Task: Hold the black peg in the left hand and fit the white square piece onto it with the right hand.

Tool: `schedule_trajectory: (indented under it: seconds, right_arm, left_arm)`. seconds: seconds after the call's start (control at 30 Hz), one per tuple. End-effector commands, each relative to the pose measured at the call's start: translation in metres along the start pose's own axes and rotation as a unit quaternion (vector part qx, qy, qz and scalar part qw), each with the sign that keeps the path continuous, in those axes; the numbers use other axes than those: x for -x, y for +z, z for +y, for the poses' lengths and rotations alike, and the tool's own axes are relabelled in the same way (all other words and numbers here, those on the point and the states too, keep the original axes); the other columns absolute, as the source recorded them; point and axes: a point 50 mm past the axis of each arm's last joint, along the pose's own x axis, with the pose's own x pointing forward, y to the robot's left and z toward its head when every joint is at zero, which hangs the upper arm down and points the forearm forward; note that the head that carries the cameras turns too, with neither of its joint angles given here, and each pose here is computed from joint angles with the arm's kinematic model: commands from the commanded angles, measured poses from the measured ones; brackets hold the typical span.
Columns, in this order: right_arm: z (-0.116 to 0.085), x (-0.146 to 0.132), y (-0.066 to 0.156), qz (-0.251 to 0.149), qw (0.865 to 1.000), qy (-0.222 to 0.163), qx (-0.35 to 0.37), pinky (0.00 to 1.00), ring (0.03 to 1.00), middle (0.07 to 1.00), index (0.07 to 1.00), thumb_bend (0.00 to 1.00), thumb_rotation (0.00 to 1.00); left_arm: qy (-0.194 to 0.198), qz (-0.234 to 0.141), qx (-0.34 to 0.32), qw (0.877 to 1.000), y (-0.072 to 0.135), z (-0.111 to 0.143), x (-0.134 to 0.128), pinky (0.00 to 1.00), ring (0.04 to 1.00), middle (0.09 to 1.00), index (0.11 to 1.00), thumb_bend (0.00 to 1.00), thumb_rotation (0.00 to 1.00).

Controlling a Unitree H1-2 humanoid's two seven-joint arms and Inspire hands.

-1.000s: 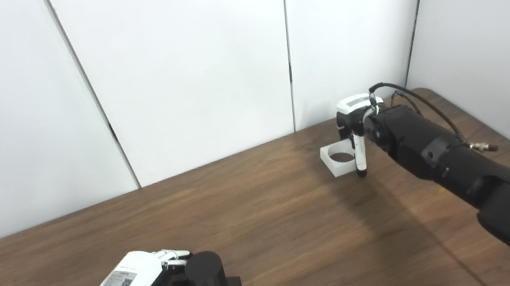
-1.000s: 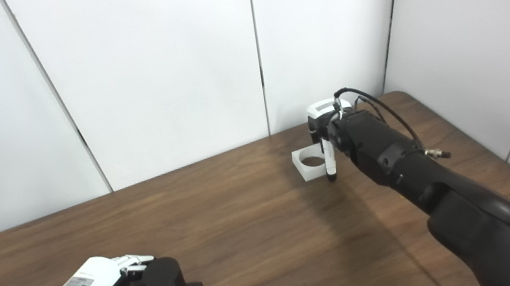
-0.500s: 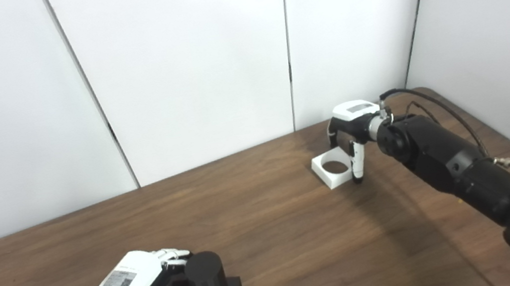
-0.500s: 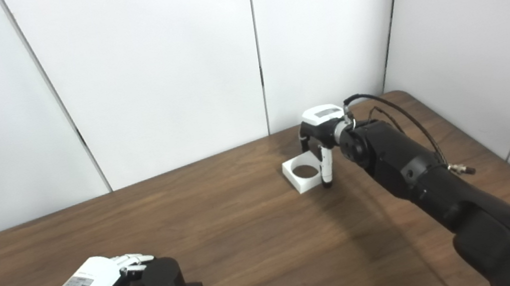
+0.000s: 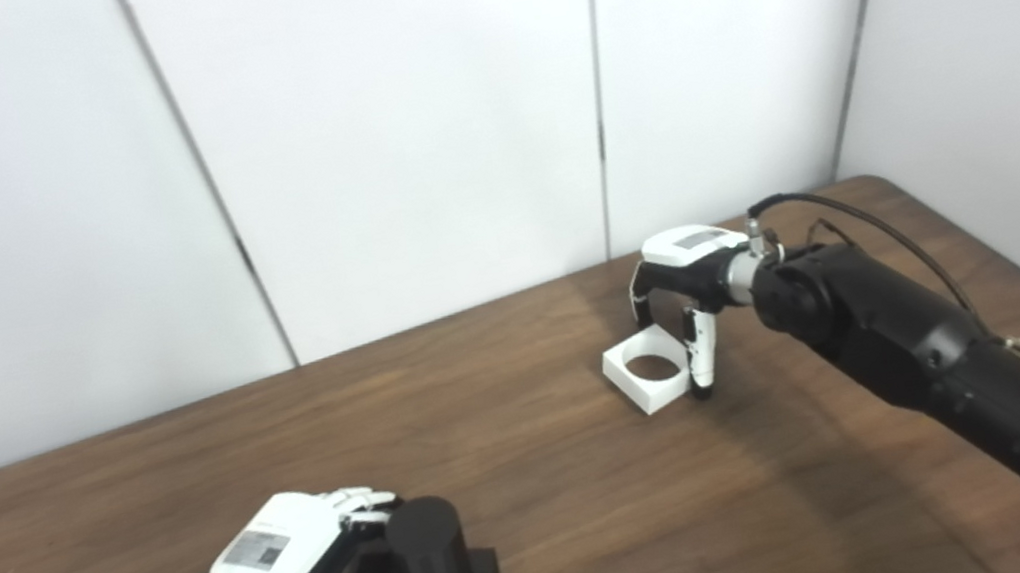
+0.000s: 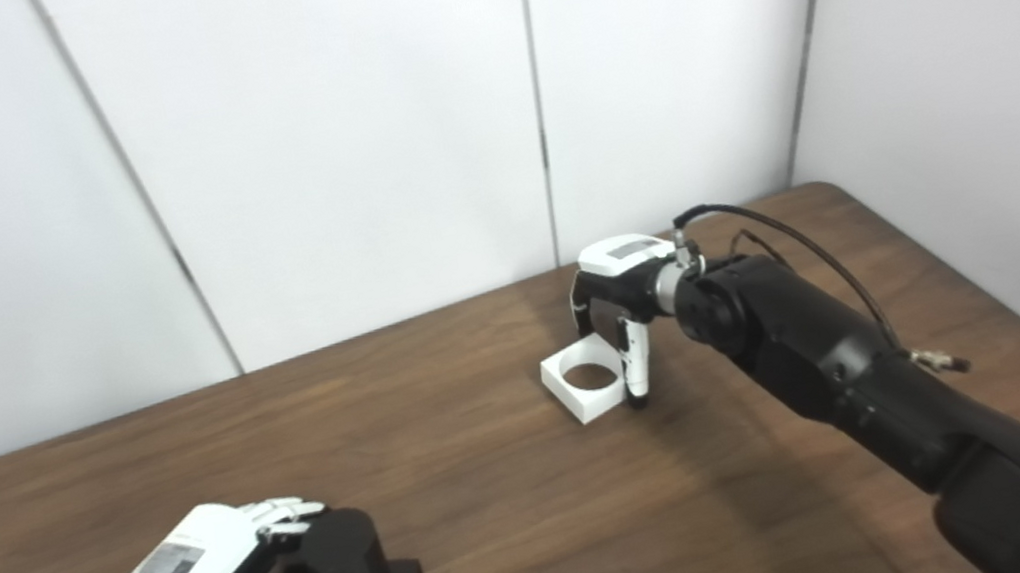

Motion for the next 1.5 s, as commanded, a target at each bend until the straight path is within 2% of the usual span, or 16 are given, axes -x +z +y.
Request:
schedule_trajectory:
  seconds: [0.0, 0.43, 0.67, 1.0, 1.47]
  right_arm:
    - [-0.036, 0.006, 0.003, -0.022, 0.999, -0.046, 0.005, 0.86, 0.890, 0.804, 0.483, 0.52, 0.13]
    - [-0.077, 0.033, 0.046, -0.126, 0.987, -0.094, 0.027, 0.85, 0.888, 0.803, 0.481, 0.52, 0.13]
    - [-0.096, 0.053, 0.072, -0.192, 0.974, -0.114, 0.047, 0.80, 0.880, 0.800, 0.480, 0.52, 0.13]
    - [-0.096, 0.076, 0.103, -0.254, 0.958, -0.120, 0.061, 0.79, 0.868, 0.798, 0.481, 0.52, 0.13]
    - [-0.090, 0.082, 0.118, -0.298, 0.945, -0.118, 0.059, 0.77, 0.861, 0.797, 0.480, 0.52, 0.14]
  left_arm:
    - [-0.088, 0.017, -0.019, 0.996, 0.001, -0.031, 0.006, 0.78, 0.863, 0.848, 0.491, 0.52, 0.07]
    - [-0.087, 0.016, -0.020, 0.996, 0.004, -0.033, -0.002, 0.80, 0.879, 0.869, 0.491, 0.52, 0.07]
    - [-0.087, 0.021, -0.014, 0.996, 0.005, -0.030, -0.007, 0.82, 0.890, 0.870, 0.492, 0.52, 0.07]
    - [-0.085, 0.021, -0.021, 0.996, 0.008, -0.028, -0.016, 0.83, 0.895, 0.869, 0.492, 0.52, 0.08]
    - [-0.083, 0.021, -0.021, 0.996, 0.011, -0.027, -0.024, 0.83, 0.902, 0.877, 0.492, 0.52, 0.08]
